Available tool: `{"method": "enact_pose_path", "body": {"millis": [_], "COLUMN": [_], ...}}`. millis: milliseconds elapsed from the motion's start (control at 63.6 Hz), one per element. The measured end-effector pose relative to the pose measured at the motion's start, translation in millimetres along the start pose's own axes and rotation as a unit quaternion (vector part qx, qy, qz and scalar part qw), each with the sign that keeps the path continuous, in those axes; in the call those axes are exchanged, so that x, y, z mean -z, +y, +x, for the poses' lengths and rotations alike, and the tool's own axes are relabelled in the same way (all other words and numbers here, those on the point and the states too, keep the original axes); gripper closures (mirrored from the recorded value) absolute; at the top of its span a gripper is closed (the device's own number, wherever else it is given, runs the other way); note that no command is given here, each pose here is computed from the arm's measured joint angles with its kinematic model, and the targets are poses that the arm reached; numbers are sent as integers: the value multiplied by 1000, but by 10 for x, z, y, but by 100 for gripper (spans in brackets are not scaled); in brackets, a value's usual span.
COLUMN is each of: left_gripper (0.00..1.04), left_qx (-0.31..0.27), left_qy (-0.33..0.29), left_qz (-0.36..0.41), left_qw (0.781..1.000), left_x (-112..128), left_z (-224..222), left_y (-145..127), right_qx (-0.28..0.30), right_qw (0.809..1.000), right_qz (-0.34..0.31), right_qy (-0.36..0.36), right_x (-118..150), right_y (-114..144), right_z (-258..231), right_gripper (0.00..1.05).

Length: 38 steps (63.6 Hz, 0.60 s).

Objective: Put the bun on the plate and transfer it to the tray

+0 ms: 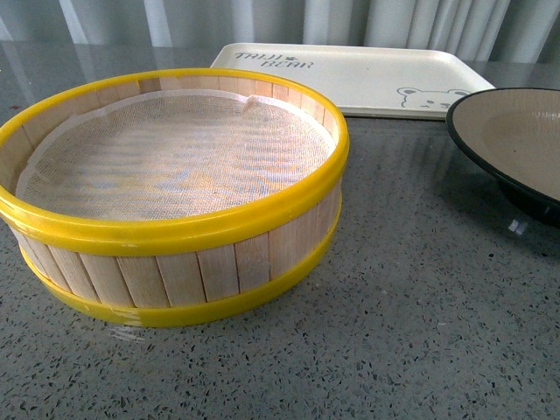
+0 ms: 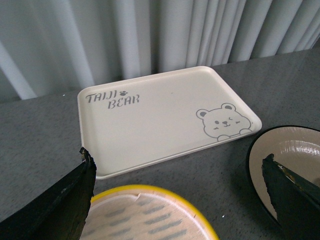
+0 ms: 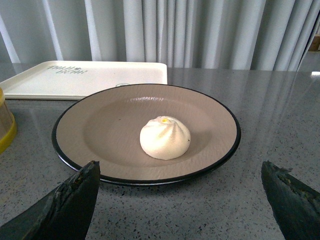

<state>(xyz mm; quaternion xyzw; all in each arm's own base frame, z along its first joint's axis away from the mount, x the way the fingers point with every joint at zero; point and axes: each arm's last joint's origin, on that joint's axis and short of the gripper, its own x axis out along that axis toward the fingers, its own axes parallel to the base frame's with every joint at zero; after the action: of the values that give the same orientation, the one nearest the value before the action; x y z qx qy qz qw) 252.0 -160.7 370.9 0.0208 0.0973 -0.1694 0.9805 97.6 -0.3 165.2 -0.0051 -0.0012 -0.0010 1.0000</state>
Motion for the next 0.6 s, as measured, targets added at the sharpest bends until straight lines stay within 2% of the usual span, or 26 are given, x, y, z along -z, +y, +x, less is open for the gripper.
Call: {"method": "enact_pose_path", "body": {"millis": [79,157,204,299,503,598], "left_gripper": [7,21,30,46,84,100], "left_qx": [-27,-125,-140,-166,-163,-161], "left_qy": [-8,-79,-106,-115,-94,-94], "left_qz": [-8,-23,-29,-31,-24,-24], "left_qw": [1000,989,984,979,982,982], "left_x": [30,155,307,637,1276,1445], "left_z": [-181,-365,-505,-711,-881,-949], "left_y": [146,376,549,777,920,953], "right_qx": [0,0,0,0,0,0], "right_qw": [1000,1000,1000,1000,1000,1000], "right_qz": [0,0,0,0,0,0], "right_qy": [0,0,0,0,0,0], "right_x": [0,0,0,0,0,0], "right_y": [0,0,0,0,0,0], "right_z": [0,0,0,0,0,0], "right_gripper": [9,9,9,9,9,9]}}
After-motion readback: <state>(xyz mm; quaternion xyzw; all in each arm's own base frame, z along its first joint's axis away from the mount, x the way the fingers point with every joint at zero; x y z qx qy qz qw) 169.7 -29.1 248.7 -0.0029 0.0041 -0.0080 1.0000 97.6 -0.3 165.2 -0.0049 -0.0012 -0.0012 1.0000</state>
